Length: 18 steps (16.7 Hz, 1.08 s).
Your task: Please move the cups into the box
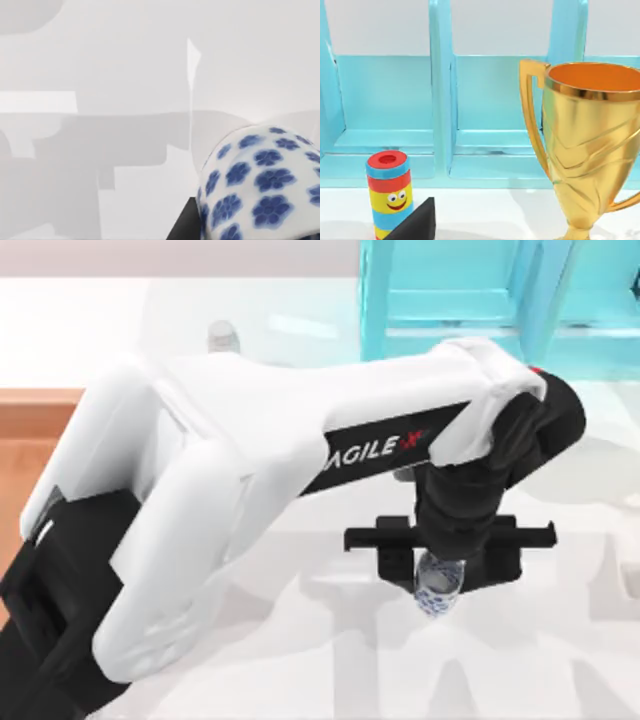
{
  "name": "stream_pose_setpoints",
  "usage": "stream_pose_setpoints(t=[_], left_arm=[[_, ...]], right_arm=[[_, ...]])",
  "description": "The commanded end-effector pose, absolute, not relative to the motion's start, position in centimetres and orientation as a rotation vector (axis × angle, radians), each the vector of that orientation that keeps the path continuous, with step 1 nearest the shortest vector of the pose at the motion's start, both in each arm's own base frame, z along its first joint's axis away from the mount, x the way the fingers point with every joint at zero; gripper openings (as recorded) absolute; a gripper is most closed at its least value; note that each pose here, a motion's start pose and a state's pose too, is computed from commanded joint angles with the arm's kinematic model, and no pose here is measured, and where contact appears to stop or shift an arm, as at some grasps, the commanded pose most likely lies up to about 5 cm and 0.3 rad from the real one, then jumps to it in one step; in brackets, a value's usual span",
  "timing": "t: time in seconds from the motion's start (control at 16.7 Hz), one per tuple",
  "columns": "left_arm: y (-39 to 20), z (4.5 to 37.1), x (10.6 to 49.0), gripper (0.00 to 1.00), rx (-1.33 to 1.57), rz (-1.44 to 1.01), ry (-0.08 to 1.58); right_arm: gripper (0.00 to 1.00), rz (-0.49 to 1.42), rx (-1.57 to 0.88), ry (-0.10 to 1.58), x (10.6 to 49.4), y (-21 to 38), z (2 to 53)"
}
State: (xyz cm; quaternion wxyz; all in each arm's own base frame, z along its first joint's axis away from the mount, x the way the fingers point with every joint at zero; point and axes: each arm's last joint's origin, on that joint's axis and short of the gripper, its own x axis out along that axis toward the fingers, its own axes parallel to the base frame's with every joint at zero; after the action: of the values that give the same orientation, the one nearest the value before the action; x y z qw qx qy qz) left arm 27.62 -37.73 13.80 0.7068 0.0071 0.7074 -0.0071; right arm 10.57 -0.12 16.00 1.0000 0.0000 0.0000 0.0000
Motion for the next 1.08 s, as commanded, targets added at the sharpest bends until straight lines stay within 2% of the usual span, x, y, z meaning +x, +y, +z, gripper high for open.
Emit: stream_pose_setpoints(t=[0.3, 0.72, 0.84, 1.08], left_arm=[[-37.2, 14.3, 27.8, 0.00, 0.017, -0.014, 1.573], [-29.6, 22.5, 28.1, 0.00, 0.006, -0.023, 1.562], [-28.1, 23.6, 27.9, 0.00, 0.015, -0.018, 1.569], [-27.9, 23.7, 27.8, 0.00, 0.021, -0.021, 1.570]], right_arm=[[1.00, 0.000, 0.000, 0.000, 10.6, -0.1, 16.0], [1.00, 0.000, 0.000, 0.000, 10.6, -0.1, 16.0], [1.00, 0.000, 0.000, 0.000, 10.6, -0.1, 16.0], [1.00, 0.000, 0.000, 0.000, 10.6, -0.1, 16.0]])
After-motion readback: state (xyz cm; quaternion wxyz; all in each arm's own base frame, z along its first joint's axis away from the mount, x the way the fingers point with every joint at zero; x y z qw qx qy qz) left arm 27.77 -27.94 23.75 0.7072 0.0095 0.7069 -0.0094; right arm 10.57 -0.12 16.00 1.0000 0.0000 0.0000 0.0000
